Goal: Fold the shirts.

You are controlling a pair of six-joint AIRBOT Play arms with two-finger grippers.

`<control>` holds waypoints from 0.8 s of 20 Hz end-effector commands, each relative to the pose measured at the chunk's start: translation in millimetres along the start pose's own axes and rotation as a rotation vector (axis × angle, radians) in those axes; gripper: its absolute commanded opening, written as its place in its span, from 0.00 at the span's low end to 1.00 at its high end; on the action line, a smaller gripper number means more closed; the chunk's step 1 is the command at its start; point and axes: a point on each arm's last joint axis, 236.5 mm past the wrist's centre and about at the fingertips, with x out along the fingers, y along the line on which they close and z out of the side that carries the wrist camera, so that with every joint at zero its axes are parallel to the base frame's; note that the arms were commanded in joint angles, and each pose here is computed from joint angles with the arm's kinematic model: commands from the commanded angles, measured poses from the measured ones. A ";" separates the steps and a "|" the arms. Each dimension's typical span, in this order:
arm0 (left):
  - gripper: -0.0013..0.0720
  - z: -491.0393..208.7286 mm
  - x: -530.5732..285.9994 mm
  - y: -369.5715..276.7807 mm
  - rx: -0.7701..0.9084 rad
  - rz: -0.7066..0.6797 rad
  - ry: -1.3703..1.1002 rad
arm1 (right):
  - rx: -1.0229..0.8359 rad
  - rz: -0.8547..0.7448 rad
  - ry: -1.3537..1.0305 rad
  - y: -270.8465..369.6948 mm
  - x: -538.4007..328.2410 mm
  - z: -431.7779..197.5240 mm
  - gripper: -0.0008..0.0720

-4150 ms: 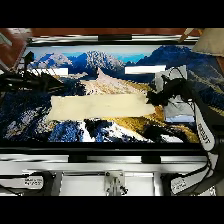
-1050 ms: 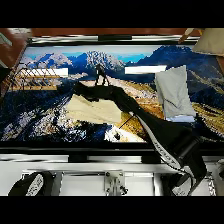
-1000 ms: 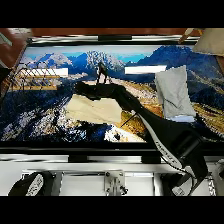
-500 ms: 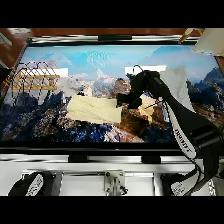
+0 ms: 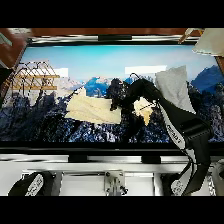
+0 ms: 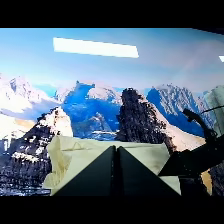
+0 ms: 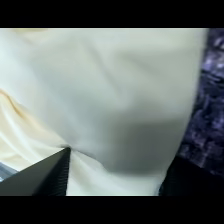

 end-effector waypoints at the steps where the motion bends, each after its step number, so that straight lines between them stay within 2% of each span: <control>1: 0.06 -0.5 1.8 1.2 -0.008 -0.002 0.003 | -0.058 0.065 0.008 16.6 7.3 -0.8 0.52; 2: 0.06 -0.6 1.8 1.2 -0.008 -0.002 0.004 | -0.092 0.071 0.001 20.2 -0.1 2.0 0.15; 5: 0.06 -0.6 1.8 1.2 -0.008 -0.002 0.004 | -0.178 0.105 -0.117 44.4 -53.2 25.8 0.12; 8: 0.06 -0.6 1.9 1.3 -0.007 -0.002 0.004 | -0.227 0.152 -0.292 83.5 -141.4 42.6 0.11; 12: 0.06 -0.6 1.8 1.4 0.005 -0.001 0.004 | -0.250 0.211 -0.504 124.6 -257.4 34.0 0.11; 16: 0.07 -1.0 1.9 1.3 0.004 -0.002 0.006 | -0.248 0.227 -0.646 130.1 -327.3 21.2 0.11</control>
